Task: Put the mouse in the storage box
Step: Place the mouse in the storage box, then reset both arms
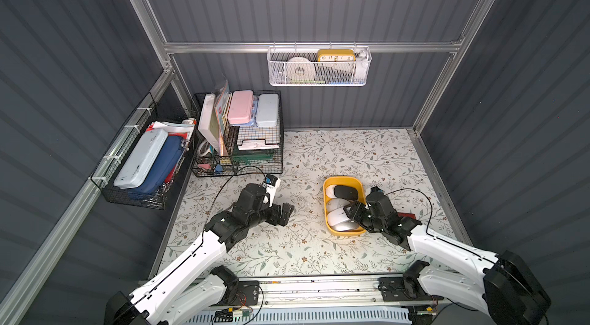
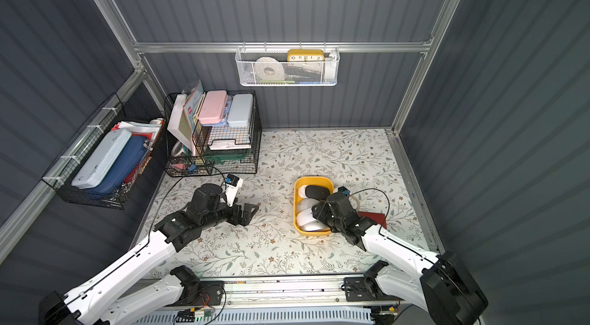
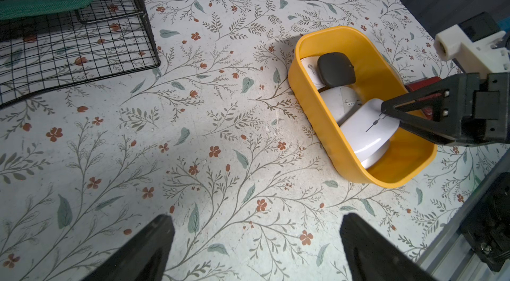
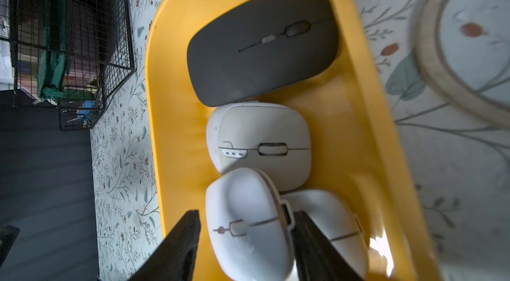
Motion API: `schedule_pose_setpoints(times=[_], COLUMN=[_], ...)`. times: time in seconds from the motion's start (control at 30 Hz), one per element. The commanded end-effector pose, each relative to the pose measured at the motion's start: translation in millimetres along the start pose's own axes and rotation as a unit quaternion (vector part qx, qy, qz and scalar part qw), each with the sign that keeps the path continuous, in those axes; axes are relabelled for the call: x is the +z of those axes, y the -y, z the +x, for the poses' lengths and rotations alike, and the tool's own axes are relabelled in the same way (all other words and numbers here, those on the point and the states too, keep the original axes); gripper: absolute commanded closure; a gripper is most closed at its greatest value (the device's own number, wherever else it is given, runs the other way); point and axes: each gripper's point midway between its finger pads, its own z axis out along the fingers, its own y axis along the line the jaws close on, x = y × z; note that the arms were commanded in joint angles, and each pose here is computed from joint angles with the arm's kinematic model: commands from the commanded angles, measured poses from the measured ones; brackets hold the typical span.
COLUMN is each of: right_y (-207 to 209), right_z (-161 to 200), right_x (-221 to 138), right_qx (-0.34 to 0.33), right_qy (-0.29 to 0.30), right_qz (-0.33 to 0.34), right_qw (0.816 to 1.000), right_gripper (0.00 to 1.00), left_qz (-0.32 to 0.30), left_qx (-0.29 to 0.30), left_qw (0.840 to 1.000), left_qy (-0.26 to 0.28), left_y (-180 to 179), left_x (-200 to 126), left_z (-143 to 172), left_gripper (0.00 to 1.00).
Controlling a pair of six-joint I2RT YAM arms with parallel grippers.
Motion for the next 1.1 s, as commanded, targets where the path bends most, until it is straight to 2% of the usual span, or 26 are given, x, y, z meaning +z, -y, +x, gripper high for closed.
schedule_pose_setpoints(times=[0.0,0.33,0.57,0.7,0.77,1.0,1.07], right_y=[-6,-19,-34,-38,-36,-15,-8], right_z=[-17,-55,-94,-117,-129,-164,-173], right_x=[-11,-40,-69,-85,-92,-112,-117], right_qx=[-0.023,-0.079,-0.148,-0.18,-0.193,-0.198,-0.197], right_qy=[0.038,0.121,0.206,0.248,0.271,0.329,0.342], right_qz=[0.009,0.026,0.044,0.061,0.079,0.139,0.158], right_qw=[0.999,0.989,0.966,0.95,0.94,0.913,0.905], right_gripper=[0.38,0.36,0.33,0.31,0.29,0.23,0.22], left_qz=[-0.005,-0.011,-0.03,-0.078,-0.126,-0.258,-0.298], left_qx=[-0.006,-0.008,-0.008,-0.016,-0.025,-0.029,-0.03], left_qw=[1.0,1.0,0.999,0.997,0.991,0.964,0.952], left_qy=[-0.007,-0.003,0.004,0.012,0.02,0.052,0.063], left_y=[-2,-5,-11,-28,-45,-90,-104], left_x=[1,-1,-5,-10,-14,-30,-36], left_z=[6,5,4,5,7,10,11], left_gripper=[0.01,0.01,0.01,0.01,0.01,0.01,0.01])
